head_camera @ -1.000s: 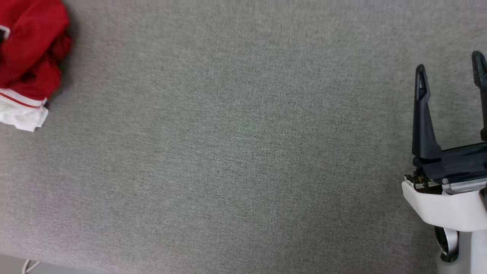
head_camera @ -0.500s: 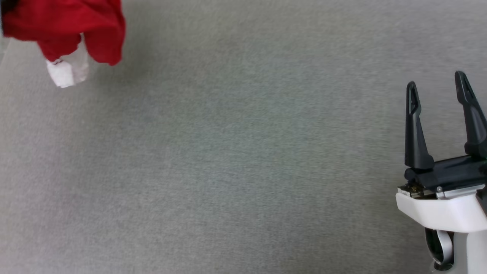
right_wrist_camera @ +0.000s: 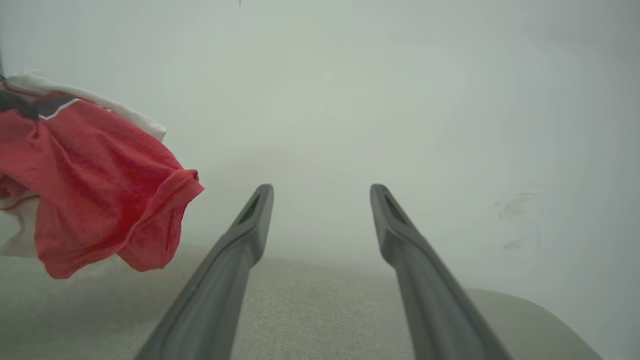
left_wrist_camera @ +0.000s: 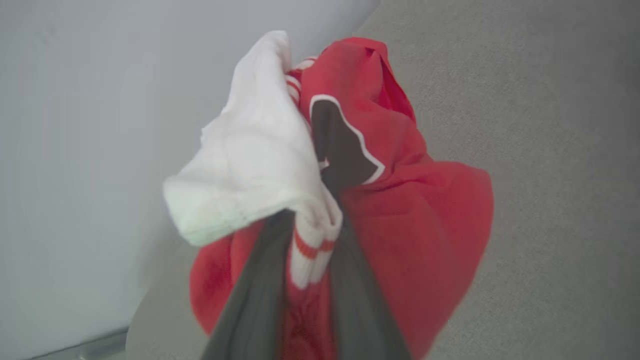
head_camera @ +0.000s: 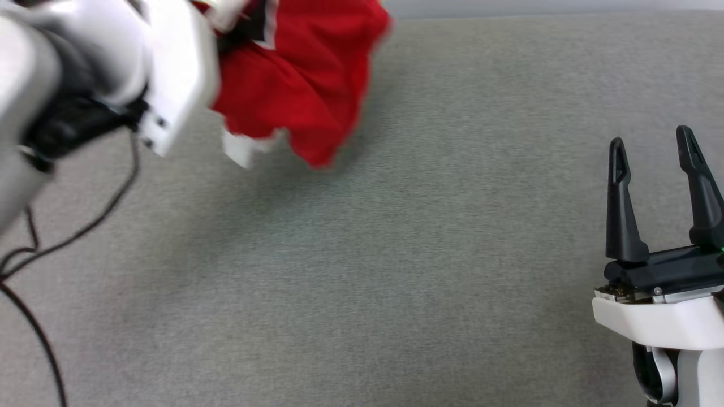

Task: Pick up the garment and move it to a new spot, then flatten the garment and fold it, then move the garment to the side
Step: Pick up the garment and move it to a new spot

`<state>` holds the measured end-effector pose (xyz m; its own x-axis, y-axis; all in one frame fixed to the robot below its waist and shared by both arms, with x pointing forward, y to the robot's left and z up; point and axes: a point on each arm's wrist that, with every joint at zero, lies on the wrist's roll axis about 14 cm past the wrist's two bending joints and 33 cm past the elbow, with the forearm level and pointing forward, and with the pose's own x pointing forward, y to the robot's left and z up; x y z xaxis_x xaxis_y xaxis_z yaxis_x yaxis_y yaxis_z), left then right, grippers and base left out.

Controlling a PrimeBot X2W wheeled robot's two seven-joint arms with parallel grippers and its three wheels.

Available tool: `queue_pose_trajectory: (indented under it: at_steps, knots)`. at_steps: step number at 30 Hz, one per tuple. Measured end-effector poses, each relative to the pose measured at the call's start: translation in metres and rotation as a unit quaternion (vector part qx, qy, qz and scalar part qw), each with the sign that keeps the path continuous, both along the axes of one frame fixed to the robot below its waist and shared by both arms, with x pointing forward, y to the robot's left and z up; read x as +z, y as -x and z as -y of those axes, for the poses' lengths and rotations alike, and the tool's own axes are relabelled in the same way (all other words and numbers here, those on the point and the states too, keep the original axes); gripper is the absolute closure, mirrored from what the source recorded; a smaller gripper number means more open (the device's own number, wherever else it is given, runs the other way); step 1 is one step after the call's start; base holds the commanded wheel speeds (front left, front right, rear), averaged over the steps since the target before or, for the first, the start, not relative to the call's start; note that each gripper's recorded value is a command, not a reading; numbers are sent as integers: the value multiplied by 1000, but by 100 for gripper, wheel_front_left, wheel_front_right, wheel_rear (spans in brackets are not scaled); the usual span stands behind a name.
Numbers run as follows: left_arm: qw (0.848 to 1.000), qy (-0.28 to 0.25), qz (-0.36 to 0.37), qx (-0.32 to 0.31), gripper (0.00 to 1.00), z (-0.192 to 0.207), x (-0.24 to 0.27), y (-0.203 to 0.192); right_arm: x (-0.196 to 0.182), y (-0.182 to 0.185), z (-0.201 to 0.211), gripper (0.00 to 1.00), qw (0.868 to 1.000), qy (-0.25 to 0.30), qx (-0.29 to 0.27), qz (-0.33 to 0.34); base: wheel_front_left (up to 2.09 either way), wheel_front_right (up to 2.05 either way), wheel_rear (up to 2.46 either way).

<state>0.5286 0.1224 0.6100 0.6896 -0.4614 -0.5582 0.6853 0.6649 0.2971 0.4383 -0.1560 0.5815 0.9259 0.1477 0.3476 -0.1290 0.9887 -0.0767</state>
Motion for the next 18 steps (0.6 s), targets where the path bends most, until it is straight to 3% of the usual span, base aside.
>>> queue_pose_trajectory:
  at_steps: [6,9,18]
  knots:
    - [993,17,-37,-109,100,71,-38,26,-3,5,15,0,1000,0,-20,-6,0,0,0]
    - [979,20,-86,-181,100,113,-91,59,-13,3,24,0,999,-1,-33,-21,0,0,0]
    - [950,8,-223,-220,100,139,-203,134,-30,-1,37,0,998,5,-52,-44,0,0,0]
